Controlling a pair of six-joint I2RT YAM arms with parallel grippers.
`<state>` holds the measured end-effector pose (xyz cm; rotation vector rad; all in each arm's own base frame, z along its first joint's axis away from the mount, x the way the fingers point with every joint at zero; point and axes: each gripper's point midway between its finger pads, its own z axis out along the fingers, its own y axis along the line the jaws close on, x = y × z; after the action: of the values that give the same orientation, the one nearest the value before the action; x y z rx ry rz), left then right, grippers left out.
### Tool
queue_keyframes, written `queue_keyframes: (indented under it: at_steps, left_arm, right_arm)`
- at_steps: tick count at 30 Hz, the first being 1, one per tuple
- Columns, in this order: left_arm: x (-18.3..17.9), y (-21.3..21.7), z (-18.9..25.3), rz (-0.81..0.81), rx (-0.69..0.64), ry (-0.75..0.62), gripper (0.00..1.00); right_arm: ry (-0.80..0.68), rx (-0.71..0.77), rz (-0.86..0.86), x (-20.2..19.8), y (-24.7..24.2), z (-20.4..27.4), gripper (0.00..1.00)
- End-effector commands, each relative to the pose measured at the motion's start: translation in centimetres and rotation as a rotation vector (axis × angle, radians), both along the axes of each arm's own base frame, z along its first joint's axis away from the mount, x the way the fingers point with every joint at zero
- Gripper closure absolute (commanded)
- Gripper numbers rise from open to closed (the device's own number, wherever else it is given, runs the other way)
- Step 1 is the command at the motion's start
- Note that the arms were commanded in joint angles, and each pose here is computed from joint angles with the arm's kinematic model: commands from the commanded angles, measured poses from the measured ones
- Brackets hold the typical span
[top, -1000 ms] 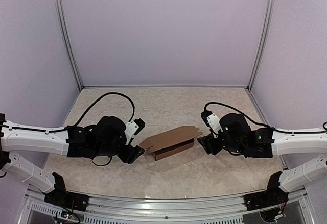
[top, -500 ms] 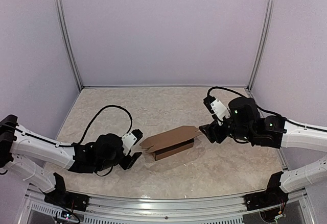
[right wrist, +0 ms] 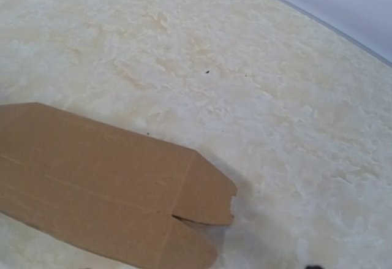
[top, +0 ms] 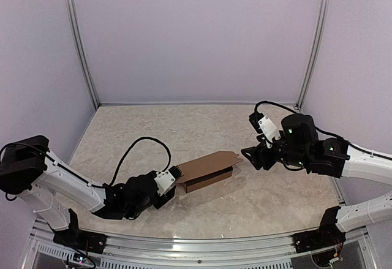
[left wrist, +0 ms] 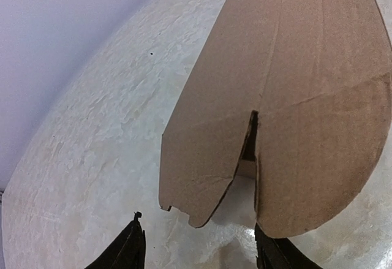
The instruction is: Fold the paper box
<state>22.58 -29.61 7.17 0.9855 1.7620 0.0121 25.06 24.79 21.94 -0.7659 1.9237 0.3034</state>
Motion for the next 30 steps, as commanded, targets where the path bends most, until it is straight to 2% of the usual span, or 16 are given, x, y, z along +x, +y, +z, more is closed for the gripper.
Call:
queue_keyframes:
  at_steps: [1,15,21,30]
  left_arm:
    - [0.3,-0.1,0.3,0.03,0.006,-0.065,0.41]
    - [0.7,-2.0,0.7,0.019,-0.001,-0.108,0.5]
    - [0.9,-2.2,0.5,0.022,0.017,-0.112,0.57]
    - [0.9,-2.0,-0.3,0.023,0.043,-0.103,0.85]
  right_arm:
    - [0.014,0.026,0.013,-0.2,0.0,-0.3,0.27]
    - [0.039,0.067,0.014,-0.6,-0.3,-1.0,0.27]
    - [0.042,0.073,0.012,-0.6,-0.3,-1.2,0.27]
    - [0.048,0.074,0.005,-0.5,-0.3,-1.6,0.27]
